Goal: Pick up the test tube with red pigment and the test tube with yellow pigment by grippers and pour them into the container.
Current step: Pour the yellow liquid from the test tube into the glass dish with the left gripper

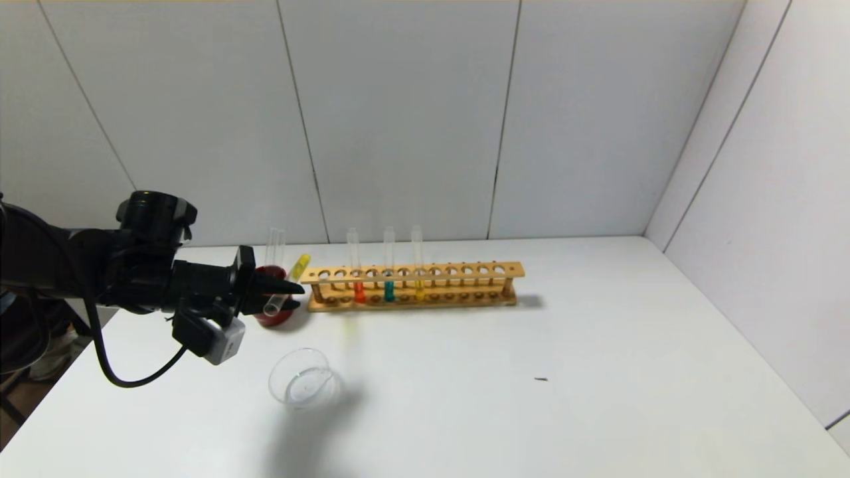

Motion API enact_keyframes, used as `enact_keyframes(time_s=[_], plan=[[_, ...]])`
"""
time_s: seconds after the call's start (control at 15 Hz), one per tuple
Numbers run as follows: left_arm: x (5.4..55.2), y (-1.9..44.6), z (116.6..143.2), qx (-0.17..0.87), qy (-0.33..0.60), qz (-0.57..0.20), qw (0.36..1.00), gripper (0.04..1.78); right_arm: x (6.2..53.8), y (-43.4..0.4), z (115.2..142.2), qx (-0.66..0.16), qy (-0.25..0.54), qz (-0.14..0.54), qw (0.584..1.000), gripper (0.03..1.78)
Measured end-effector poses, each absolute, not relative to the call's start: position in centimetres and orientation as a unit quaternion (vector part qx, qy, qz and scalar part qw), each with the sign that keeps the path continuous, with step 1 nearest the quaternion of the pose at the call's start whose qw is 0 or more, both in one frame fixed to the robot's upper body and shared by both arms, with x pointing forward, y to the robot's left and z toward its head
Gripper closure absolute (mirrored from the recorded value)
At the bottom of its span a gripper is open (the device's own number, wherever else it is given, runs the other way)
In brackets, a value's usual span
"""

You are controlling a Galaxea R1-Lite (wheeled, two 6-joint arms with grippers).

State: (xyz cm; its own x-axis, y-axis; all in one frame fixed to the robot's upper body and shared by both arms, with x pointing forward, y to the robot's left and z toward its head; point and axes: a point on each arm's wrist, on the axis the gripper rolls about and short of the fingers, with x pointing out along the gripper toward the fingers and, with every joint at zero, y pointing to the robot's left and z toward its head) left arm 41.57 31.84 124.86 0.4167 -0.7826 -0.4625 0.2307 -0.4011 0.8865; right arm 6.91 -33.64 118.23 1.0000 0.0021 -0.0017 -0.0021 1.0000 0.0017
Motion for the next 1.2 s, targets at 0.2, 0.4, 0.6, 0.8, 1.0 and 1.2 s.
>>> enact_keyframes(time_s=[0.2,0.4,0.6,0.8,1.0,1.2], plan=[[42.0,31.9,124.8,0.686,-0.207,-0.487,0.5,1.5,6.9,-33.6,118.2,0.001,0.001,0.001,1.0,0.06],[42.7,31.9,124.5,0.702,-0.212,-0.468,0.493,1.5,6.9,-33.6,118.2,0.001,0.001,0.001,1.0,0.06],[42.8,31.9,123.9,0.707,-0.211,-0.463,0.491,1.5,6.9,-33.6,118.2,0.001,0.001,0.001,1.0,0.06],[42.0,31.7,123.1,0.704,-0.204,-0.472,0.489,1.5,6.9,-33.6,118.2,0.001,0.001,0.001,1.0,0.06],[41.3,31.7,122.8,0.714,-0.206,-0.462,0.485,1.5,6.9,-33.6,118.2,0.001,0.001,0.001,1.0,0.06],[40.8,31.7,122.6,0.726,-0.215,-0.456,0.468,1.5,6.9,-33.6,118.2,0.001,0.001,0.001,1.0,0.06]])
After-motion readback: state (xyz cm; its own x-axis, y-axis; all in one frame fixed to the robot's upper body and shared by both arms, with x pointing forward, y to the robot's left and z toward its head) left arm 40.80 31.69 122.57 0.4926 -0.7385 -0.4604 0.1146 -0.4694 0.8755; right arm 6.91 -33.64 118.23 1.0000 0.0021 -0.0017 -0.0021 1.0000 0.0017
